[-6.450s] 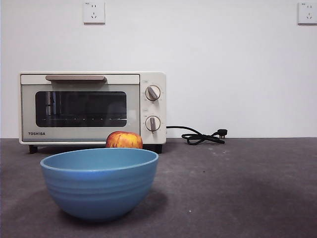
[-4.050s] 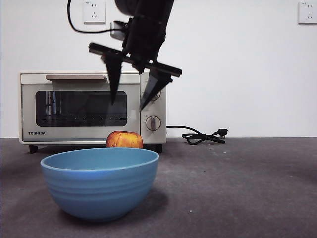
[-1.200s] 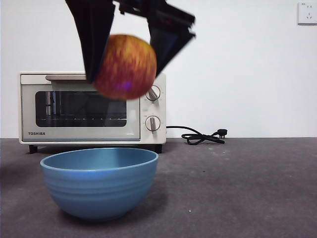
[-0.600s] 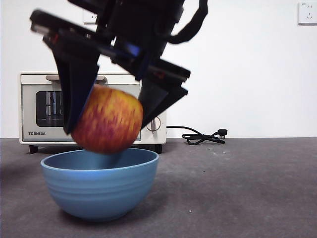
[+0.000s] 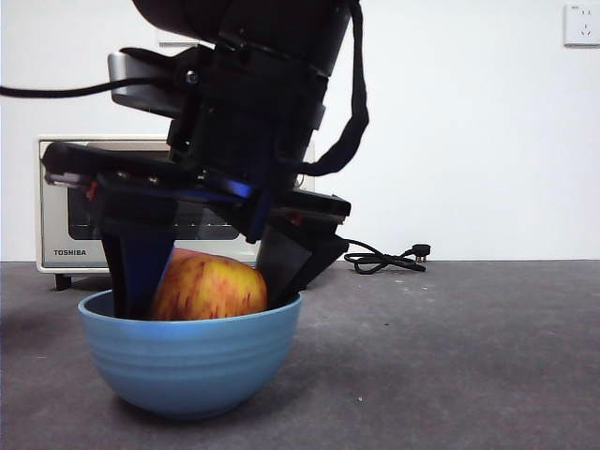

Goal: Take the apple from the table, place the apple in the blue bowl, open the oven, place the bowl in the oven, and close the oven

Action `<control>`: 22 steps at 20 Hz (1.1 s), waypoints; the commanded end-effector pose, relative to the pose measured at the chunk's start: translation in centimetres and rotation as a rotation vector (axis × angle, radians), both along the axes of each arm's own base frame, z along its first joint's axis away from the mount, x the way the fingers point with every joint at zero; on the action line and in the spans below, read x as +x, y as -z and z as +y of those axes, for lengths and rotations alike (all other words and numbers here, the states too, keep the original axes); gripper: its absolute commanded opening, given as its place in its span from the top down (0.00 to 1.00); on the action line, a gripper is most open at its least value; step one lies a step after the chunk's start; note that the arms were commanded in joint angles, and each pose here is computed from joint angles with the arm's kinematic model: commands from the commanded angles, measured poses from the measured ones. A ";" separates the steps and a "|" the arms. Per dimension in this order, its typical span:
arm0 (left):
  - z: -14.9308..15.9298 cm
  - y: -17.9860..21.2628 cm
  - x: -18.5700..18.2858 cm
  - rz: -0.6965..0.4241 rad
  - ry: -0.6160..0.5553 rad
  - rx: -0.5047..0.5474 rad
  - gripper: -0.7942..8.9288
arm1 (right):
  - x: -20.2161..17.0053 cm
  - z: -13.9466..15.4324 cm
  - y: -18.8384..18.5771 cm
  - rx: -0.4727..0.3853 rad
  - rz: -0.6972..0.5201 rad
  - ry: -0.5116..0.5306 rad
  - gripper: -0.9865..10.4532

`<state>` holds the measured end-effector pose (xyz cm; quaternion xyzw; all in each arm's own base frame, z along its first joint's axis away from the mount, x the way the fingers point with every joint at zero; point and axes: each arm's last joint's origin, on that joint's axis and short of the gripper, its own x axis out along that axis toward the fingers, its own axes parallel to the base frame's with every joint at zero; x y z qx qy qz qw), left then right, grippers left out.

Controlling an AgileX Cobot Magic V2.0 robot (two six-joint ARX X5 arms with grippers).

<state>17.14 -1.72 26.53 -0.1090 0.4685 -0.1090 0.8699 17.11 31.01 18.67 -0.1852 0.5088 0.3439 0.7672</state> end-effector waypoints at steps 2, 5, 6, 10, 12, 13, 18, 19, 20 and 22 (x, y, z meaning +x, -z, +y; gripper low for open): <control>-0.1 0.0 0.0 -0.004 0.012 0.008 0.92 | 0.1 0.1 0.4 0.015 0.003 0.037 0.66; -0.1 0.0 0.0 -0.004 0.012 0.008 0.92 | 0.1 0.1 0.4 0.010 -0.008 0.045 0.65; -0.1 0.0 0.0 -0.004 0.012 0.008 0.92 | 0.1 0.1 0.4 0.005 -0.018 0.052 0.60; -0.1 0.0 0.0 -0.004 0.012 0.008 0.92 | 0.2 0.1 0.4 0.002 -0.026 0.056 0.47; -0.1 0.0 0.0 -0.004 0.012 0.008 0.92 | 0.2 0.1 0.4 0.002 -0.026 0.056 0.47; -0.1 0.0 0.0 -0.004 0.012 0.008 0.92 | 0.2 0.1 0.4 0.002 -0.026 0.056 0.47; -0.1 -0.1 0.1 -0.008 0.012 0.008 0.92 | 0.2 0.2 -0.5 -0.004 -0.016 0.060 0.47; -0.1 -0.1 0.1 -0.012 0.012 0.008 0.92 | 0.3 0.4 -1.2 -0.014 -0.010 0.062 0.47; -0.1 -0.1 0.2 -0.020 0.012 0.007 0.92 | 0.3 0.5 -1.9 -0.023 -0.004 0.063 0.47; -0.1 -0.3 0.4 -0.051 0.019 -0.003 0.92 | 0.4 0.6 -3.9 -0.037 0.002 0.063 0.48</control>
